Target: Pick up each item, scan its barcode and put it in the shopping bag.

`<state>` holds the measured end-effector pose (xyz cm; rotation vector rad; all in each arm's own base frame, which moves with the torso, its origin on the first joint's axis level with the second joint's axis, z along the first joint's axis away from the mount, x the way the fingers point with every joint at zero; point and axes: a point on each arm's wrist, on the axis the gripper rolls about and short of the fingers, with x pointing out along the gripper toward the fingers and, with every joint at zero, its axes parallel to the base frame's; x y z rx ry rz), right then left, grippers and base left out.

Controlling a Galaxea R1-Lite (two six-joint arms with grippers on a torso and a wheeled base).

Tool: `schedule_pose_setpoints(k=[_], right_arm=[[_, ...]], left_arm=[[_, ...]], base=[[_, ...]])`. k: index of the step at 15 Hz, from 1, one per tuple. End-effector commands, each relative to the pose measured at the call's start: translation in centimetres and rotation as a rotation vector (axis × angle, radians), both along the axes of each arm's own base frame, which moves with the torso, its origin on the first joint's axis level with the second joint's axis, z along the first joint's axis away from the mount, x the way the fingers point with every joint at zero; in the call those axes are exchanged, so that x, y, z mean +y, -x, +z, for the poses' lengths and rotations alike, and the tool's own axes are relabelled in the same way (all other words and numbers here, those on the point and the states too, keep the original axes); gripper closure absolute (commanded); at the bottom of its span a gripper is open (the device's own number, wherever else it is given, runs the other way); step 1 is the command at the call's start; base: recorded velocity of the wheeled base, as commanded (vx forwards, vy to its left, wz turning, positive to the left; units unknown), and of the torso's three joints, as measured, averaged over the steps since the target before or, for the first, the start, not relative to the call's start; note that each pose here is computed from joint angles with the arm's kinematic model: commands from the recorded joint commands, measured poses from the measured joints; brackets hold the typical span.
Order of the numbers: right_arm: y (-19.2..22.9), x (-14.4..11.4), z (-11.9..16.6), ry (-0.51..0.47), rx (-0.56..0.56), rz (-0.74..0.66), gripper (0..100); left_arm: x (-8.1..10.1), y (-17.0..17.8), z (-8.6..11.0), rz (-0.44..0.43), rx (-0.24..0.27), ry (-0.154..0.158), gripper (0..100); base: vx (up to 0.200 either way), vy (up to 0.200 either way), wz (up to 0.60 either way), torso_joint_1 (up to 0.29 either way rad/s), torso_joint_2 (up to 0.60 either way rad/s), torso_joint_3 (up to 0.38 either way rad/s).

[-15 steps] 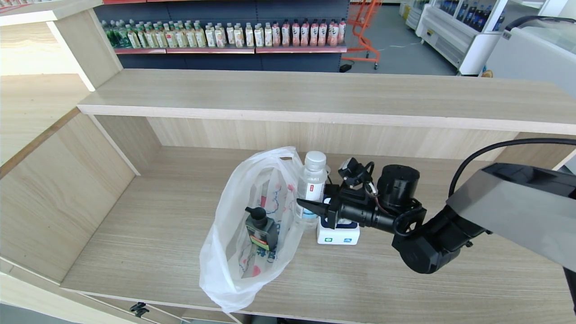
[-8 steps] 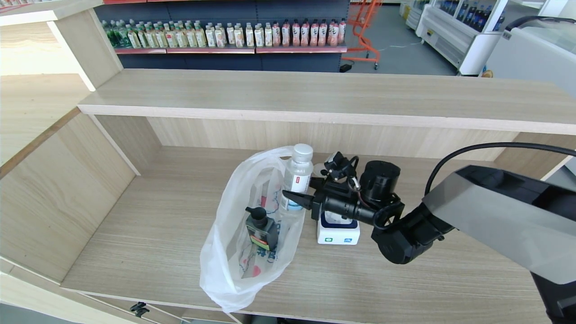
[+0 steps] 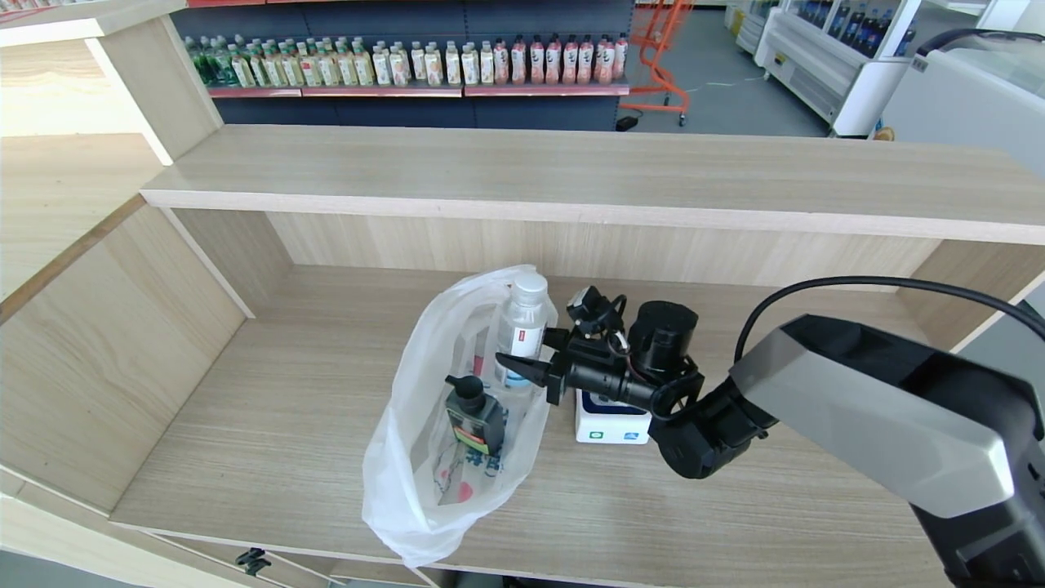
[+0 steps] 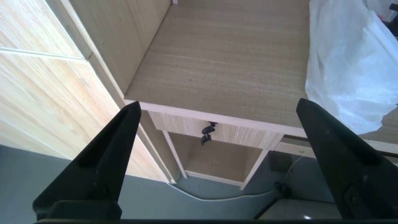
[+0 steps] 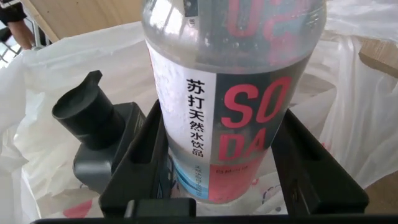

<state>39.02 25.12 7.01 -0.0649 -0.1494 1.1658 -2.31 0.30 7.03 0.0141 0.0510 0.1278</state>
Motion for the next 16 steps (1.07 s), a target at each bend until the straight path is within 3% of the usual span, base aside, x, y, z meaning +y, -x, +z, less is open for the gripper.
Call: schedule_pose_setpoints(k=[1, 6, 7, 11, 16], right_arm=[[-0.1, 0.6, -0.9, 0.009, -0.001, 0.011, 100], [0.0, 0.7, -1.4, 0.029, -0.015, 0.01, 100], [0.0, 0.7, -1.4, 0.032, -0.015, 0.009, 0], [0.2, 0.5, -0.2, 0.016, -0.028, 0.023, 0], [1.6, -3.2, 5.8, -0.124, 0.143, -0.001, 0]], left_arm=[[0.0, 0.0, 0.0, 0.001, 0.002, 0.0, 0], [0.0, 0.0, 0.0, 0.001, 0.002, 0.0, 0], [0.0, 0.0, 0.0, 0.001, 0.002, 0.0, 0], [0.0, 0.0, 0.0, 0.001, 0.002, 0.0, 0], [0.0, 0.0, 0.0, 0.001, 0.002, 0.0, 0]], base=[[0.0, 0.0, 0.0, 0.0, 0.0, 0.0], [0.0, 0.0, 0.0, 0.0, 0.0, 0.0], [0.0, 0.0, 0.0, 0.0, 0.0, 0.0], [0.0, 0.0, 0.0, 0.0, 0.0, 0.0], [0.0, 0.0, 0.0, 0.0, 0.0, 0.0]])
